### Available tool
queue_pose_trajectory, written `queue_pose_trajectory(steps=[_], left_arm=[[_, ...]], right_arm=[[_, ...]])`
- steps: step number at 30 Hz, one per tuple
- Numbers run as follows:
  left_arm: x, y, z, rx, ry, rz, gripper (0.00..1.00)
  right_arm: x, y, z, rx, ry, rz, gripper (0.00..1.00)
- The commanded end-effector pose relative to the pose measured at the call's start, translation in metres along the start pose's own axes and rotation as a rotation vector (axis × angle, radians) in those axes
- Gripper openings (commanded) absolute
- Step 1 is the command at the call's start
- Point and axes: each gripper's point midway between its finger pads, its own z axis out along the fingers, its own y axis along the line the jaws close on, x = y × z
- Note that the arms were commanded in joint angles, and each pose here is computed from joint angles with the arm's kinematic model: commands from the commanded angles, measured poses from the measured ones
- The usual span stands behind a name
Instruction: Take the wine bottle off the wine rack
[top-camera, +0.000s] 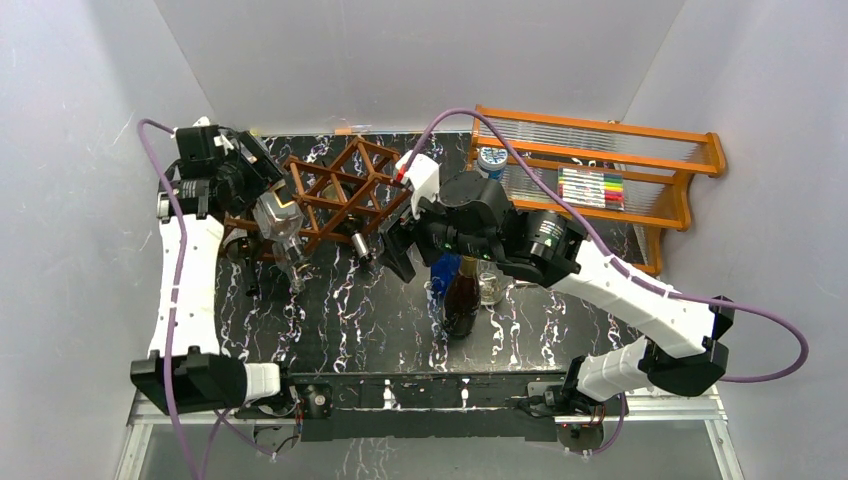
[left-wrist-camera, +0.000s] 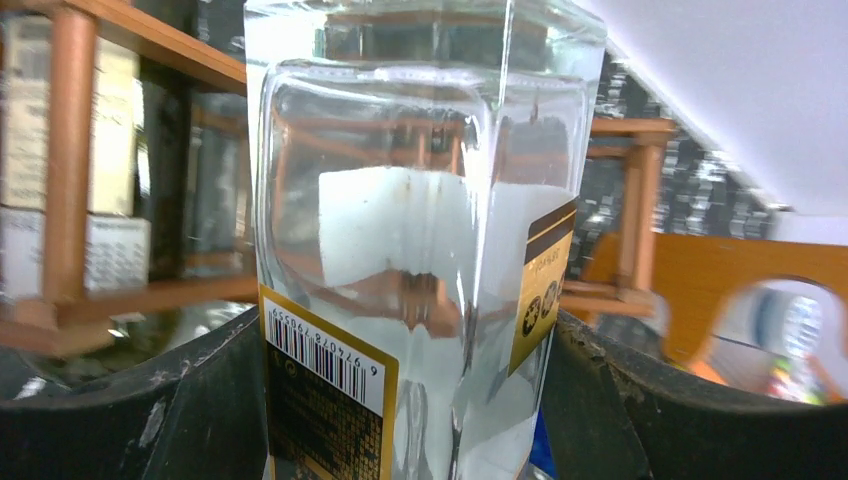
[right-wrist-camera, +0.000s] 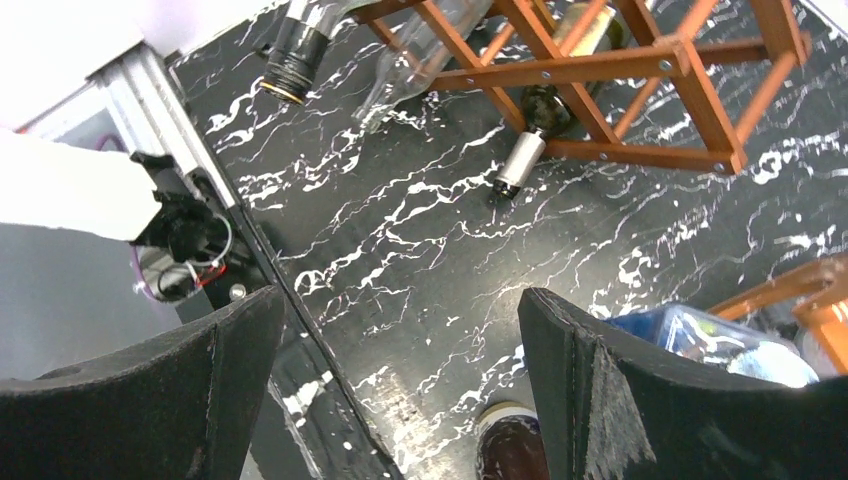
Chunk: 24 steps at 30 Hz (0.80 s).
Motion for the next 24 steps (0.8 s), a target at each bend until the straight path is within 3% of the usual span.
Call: queue_pose_trajectory(steps=[1, 5, 9, 12, 15, 20, 24], left_arm=[[-0.012, -0.059, -0.076, 0.303, -0.065, -0.177, 0.00], [0.020, -0.074, -0.092, 0.422, 0.052, -0.384, 0.00], [0.031, -0.084, -0.115, 0.461, 0.152, -0.553, 0.00], [0.044, -0.087, -0.132, 0.440, 0.255, -0.673, 0.00], [0.055, -0.089, -0.147, 0.441, 0.326, -0.783, 0.00], [0.077, -0.091, -0.157, 0.465, 0.468, -0.993, 0.00], [0.076, -0.094, -0.161, 0.500, 0.501, -1.098, 0.00]], right_arm=[[-0.035, 0.030, -0.005, -0.163, -0.135, -0.155, 0.98], [-0.032, 0.062, 0.007, -0.252, -0.177, -0.176, 0.98], [-0.019, 0.076, 0.016, -0.272, -0.321, -0.476, 0.98], [-0.024, 0.078, 0.008, -0.270, -0.497, -0.699, 0.98], [-0.043, 0.077, -0.002, -0.217, -0.643, -0.790, 0.98], [-0.066, 0.087, 0.005, -0.197, -0.803, -0.781, 0.98], [-0.093, 0.092, -0.003, -0.195, -0.982, -0.575, 0.98]])
